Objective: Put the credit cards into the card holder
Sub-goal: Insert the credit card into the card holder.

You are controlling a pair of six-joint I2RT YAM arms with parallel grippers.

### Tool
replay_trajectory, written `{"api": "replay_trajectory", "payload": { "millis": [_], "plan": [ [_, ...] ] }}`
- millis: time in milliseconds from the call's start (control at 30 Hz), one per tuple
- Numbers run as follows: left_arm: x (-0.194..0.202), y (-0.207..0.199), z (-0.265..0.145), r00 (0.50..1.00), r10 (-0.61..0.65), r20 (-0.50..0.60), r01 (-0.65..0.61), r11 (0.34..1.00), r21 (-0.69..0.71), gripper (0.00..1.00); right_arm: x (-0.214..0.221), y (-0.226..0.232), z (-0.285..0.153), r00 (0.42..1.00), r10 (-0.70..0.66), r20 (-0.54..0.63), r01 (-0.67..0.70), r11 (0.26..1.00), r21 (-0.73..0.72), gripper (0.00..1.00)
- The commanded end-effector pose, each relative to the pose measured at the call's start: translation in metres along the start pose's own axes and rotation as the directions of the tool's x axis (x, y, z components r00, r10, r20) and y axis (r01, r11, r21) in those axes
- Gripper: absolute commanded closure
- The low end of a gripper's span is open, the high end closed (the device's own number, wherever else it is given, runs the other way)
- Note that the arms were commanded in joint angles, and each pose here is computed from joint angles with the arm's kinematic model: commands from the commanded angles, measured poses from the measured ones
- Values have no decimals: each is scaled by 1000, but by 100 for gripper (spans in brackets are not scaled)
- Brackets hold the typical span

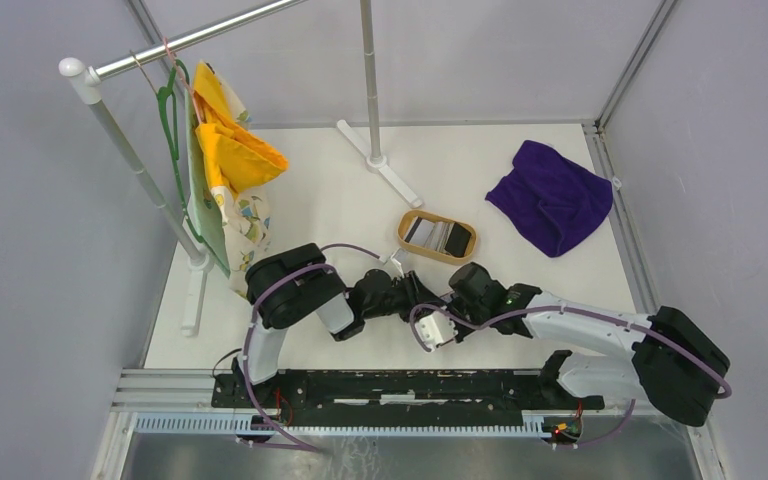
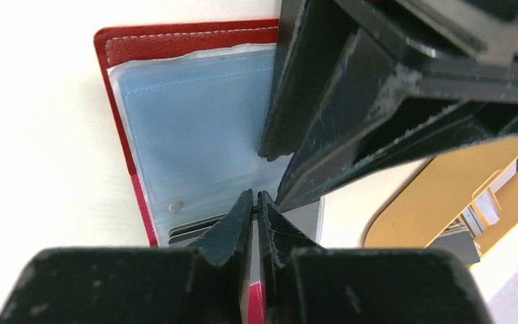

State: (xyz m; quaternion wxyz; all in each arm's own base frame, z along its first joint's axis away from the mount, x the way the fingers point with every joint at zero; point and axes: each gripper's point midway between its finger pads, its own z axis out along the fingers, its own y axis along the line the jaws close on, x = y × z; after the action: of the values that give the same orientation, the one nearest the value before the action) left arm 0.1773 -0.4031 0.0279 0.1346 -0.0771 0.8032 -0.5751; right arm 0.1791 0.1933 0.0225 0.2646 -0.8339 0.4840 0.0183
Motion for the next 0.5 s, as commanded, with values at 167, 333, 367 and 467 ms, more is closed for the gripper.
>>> {"api": "replay_trajectory", "payload": {
  "millis": [167,333,367,467],
  "plan": [
    [-9,-21,-20,993,101,53,-103,994,25,58,-24,-14,-35,958,122,261,-123,992,-12,85],
    [-19,-42,-34,969,217,114,-223,974,40,57,-22,-29,-56,920,181,347,-207,977,41,78],
    [-22,-46,-37,960,247,130,-254,967,38,58,-22,-31,-59,915,186,358,-217,975,49,76],
    [-27,-59,-52,923,344,171,-354,934,33,58,-20,-40,-69,894,217,393,-266,961,73,72]
  ]
}}
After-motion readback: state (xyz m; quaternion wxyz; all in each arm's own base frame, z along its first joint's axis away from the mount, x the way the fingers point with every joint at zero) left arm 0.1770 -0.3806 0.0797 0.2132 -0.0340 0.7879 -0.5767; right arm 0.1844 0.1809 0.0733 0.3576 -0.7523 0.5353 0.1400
